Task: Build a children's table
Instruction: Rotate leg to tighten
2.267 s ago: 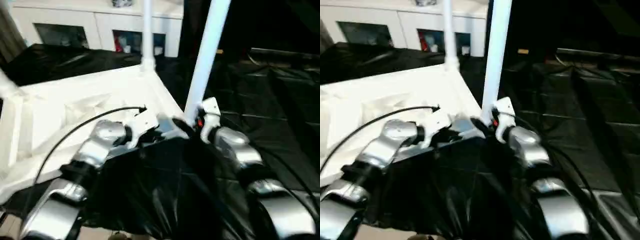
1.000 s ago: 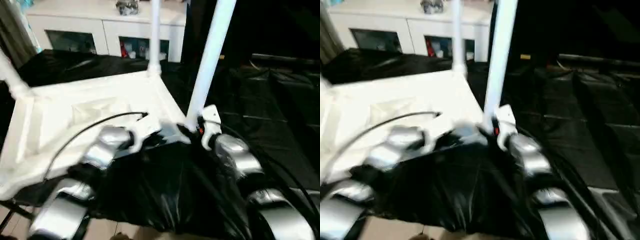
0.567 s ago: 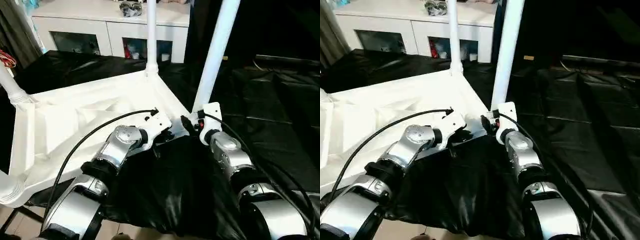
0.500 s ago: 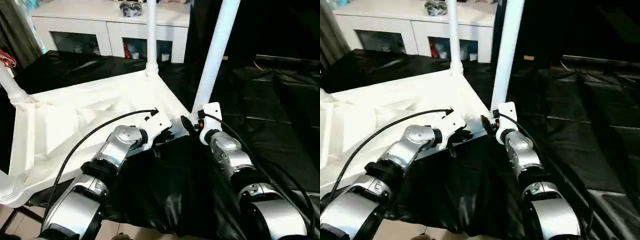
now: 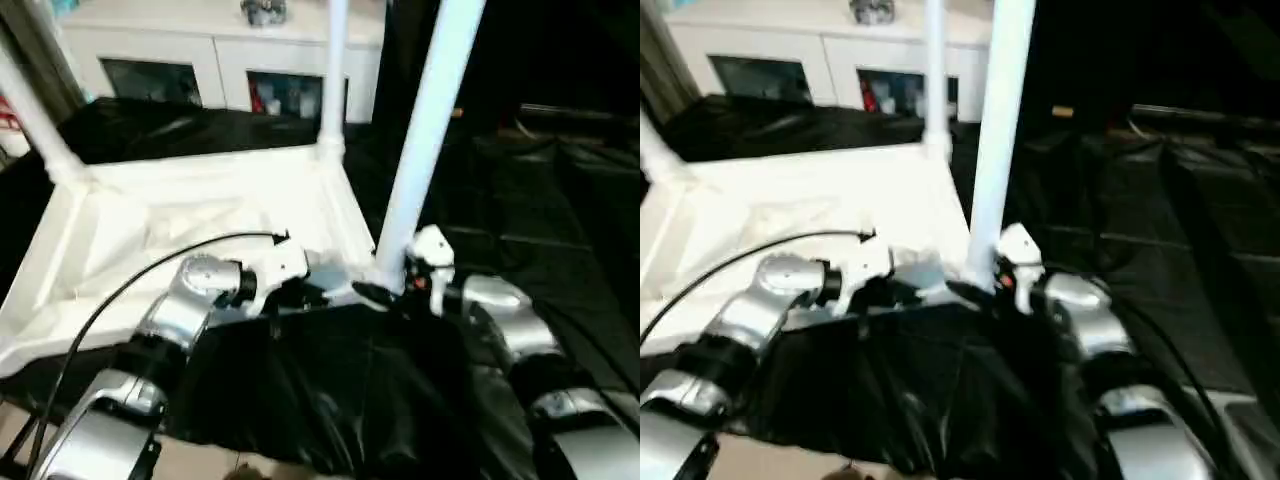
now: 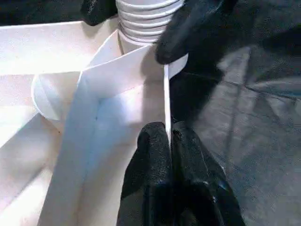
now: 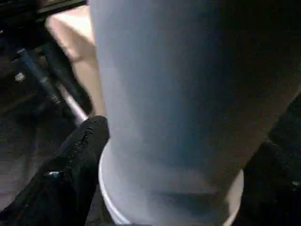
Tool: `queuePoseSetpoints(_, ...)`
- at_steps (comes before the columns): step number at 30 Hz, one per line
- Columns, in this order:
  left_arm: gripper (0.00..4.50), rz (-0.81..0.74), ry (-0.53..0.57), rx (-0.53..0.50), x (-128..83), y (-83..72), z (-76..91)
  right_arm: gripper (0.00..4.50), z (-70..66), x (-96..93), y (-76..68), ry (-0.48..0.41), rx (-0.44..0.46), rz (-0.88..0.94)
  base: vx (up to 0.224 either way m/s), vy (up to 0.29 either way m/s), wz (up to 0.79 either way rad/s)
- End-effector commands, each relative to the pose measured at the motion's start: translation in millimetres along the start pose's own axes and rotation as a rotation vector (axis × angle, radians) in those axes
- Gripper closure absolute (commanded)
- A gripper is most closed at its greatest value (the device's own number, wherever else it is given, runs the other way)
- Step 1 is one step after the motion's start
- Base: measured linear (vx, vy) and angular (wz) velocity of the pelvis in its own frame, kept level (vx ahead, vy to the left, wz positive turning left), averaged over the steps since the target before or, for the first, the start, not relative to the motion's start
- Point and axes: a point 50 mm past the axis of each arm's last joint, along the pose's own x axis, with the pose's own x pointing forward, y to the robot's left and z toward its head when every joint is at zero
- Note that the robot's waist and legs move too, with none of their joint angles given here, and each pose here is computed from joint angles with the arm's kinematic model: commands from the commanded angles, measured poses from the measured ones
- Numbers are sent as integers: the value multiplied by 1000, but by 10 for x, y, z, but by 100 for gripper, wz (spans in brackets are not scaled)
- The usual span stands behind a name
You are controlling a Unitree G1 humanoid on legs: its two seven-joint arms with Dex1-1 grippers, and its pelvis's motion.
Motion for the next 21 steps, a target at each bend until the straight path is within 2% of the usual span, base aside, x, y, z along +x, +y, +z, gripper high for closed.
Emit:
queuePoseSetpoints(1,450,-100,-95,50,49,-74,166,55,-19,-7,92,42,-15,127,0,0,0)
queuePoseSetpoints(6,450,-152,-96,33,-8,-100,146,92,0,-79,136,58,-11,231,0,0,0)
queuePoseSetpoints(7,450,-157,-96,33,-11,-105,145,92,-2,-80,147,60,-10,243,0,0,0)
queuePoseSetpoints(8,450,-162,-96,30,-11,-112,141,115,-8,-79,160,63,-12,253,0,0,0)
queuePoseSetpoints(13,450,-175,-93,27,-17,-137,129,159,-37,-65,214,66,11,276,0,0,0)
queuePoseSetpoints(16,450,-174,-96,20,-15,-148,121,170,-71,-41,264,57,42,278,0,0,0)
queuePoseSetpoints(19,450,-146,-106,12,5,-136,127,174,-101,-1,281,30,83,228,0,0,0)
queuePoseSetpoints(21,450,-80,-93,12,55,-90,132,175,-138,81,233,25,107,92,0,0,0)
